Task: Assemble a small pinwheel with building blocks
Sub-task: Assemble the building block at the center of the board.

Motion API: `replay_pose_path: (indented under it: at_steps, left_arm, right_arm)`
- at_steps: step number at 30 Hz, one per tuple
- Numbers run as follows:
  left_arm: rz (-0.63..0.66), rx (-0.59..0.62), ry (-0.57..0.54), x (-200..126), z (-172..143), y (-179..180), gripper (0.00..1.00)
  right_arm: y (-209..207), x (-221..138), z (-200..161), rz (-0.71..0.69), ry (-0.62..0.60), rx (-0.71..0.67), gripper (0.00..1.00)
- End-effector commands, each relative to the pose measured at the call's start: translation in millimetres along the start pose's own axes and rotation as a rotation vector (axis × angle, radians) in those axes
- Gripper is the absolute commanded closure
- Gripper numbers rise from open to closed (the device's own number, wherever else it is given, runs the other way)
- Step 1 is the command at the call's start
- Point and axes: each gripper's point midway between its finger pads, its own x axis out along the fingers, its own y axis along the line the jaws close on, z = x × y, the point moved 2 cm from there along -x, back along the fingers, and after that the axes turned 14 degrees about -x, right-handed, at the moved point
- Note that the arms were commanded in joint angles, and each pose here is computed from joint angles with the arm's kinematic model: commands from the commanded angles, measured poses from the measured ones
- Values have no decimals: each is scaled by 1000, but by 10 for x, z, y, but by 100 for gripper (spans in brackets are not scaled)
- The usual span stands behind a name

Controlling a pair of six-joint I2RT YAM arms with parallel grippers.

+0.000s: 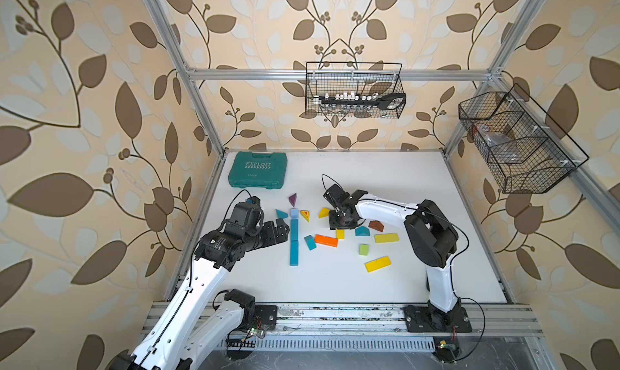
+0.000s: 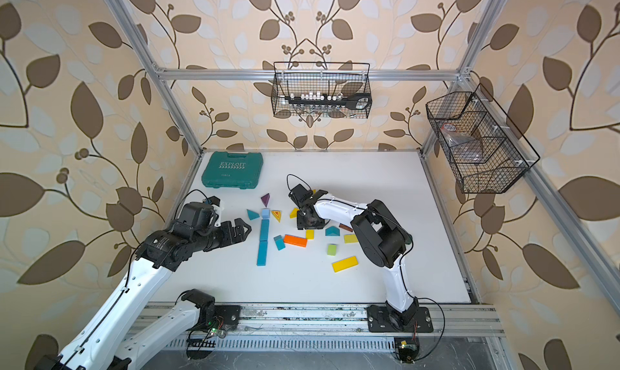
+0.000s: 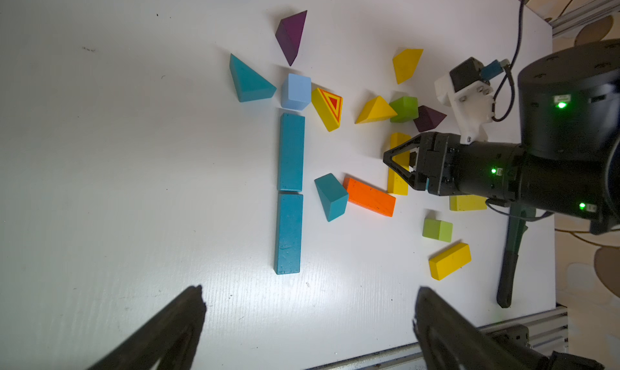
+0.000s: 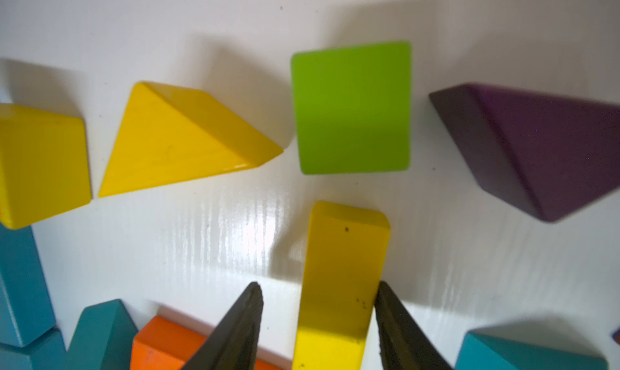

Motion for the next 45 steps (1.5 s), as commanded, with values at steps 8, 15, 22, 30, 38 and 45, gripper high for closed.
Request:
replay_pose_path:
  at_steps: [8,15,22,30,38,45]
  left_arm:
    - [-14,9,5,17,3,-26,1]
    - [-18,11,-2,8,5,-26,1]
    - [-3,8,13,37,-4,-16,1]
    - [-9,14,16,37,-15,-27,1]
    - [3,13,14,17,-12,-15,1]
    - [58,65,-18,-160,97,-24,1]
  right_arm:
    - [66,30,75,22,1,7,45]
    - [-60,-66,85,-41,-14,5,45]
    - [-154,-123,92,-112,-27,-49,45]
    - [-36,-241,85,-127,-55,-120,44]
    - [-14,-809,-75,-83,-162,-282,30]
    - [245,-1070,-497,183,-280,-445,23]
